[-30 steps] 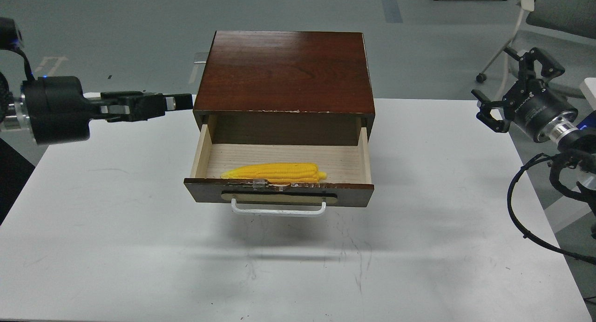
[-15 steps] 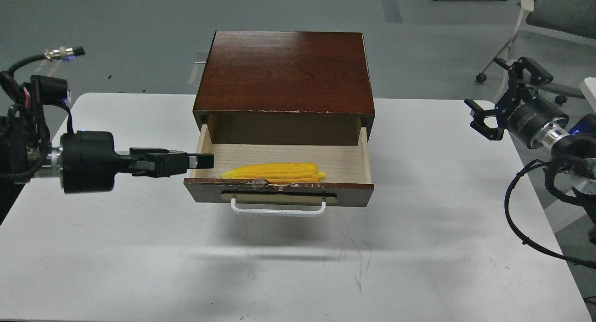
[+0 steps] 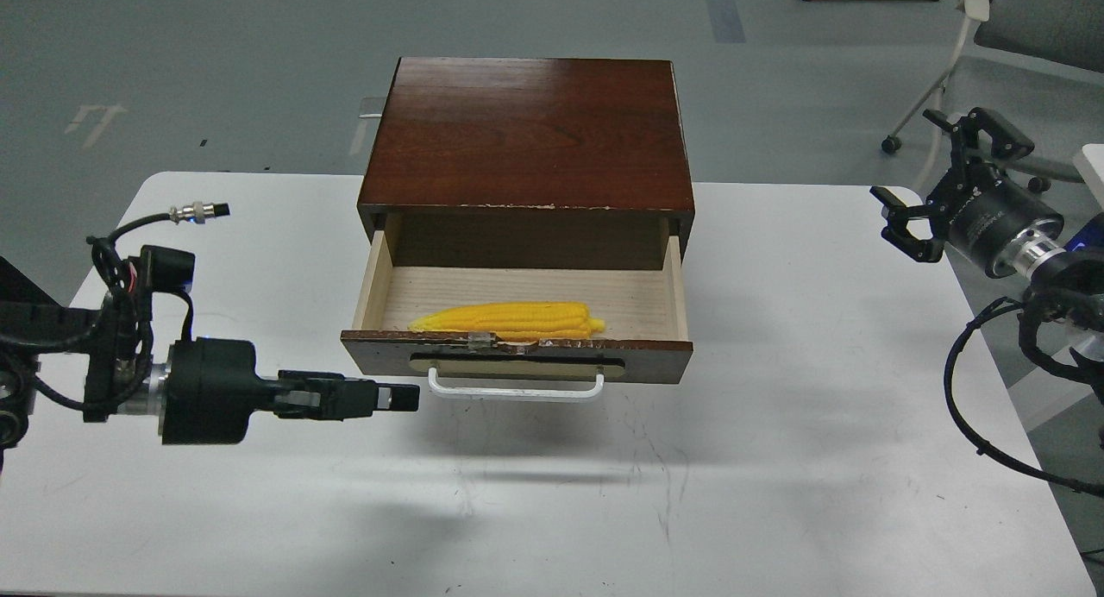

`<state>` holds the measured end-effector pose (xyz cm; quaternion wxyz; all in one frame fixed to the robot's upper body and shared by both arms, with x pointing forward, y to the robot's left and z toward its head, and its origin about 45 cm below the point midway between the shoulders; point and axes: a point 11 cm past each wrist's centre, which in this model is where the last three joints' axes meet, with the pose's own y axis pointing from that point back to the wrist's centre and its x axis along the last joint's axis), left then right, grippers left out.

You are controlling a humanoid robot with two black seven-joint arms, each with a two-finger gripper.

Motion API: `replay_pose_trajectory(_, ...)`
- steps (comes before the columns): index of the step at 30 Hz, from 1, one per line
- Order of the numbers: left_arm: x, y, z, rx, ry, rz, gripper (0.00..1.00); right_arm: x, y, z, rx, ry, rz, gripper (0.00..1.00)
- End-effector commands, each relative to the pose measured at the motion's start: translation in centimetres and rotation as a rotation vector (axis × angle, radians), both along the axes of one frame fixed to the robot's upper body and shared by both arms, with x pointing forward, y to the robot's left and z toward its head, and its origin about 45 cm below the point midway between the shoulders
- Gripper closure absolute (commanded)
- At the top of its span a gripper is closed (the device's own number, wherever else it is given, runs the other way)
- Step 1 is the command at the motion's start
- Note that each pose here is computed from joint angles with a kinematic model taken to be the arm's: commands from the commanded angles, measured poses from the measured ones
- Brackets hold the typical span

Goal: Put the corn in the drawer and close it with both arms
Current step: 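Bring the left gripper down to the front of the drawer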

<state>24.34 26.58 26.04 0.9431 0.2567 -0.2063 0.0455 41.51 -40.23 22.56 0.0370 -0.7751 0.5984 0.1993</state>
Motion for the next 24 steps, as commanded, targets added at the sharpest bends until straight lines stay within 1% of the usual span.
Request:
replay_pose_trajectory(1,-1.1,-0.2,-1.5,0.006,0.037,-0.015,0.93,-0.1,0.1,-0.9,-0.019,0.028,0.006,0.00)
replay_pose_trajectory(5,-1.9,-0.7,-2.8,0.018,0.050,-0.048,0.93,-0.2,0.2,-1.3,-0.026,0.040,0.012,0.00)
replay_pose_trajectory(9,-2.4,-1.2,-3.4,-0.001,0.078,-0.048,0.93,-0.2,0.2,-1.3,-0.027,0.040,0.011,0.00)
replay_pose_trajectory(13,-3.6,-2.2,-5.0,-0.036,0.131,-0.059,0.93,-0.1,0.2,-1.2,-0.029,0.039,0.010,0.00)
replay_pose_trajectory(16,-3.9,-2.3,-5.3,-0.056,0.149,-0.039,0.93,-0.2,0.2,-1.4,-0.030,0.044,0.010,0.00)
replay_pose_trajectory(20,-3.8,-3.0,-5.1,-0.109,0.163,-0.010,0.93,-0.2,0.0,-1.5,-0.033,0.049,0.005,0.00)
replay_pose_trajectory(24,-2.8,-3.3,-4.7,-0.148,0.109,0.043,0.93,-0.2,-0.2,-1.6,-0.034,0.051,0.001,0.00)
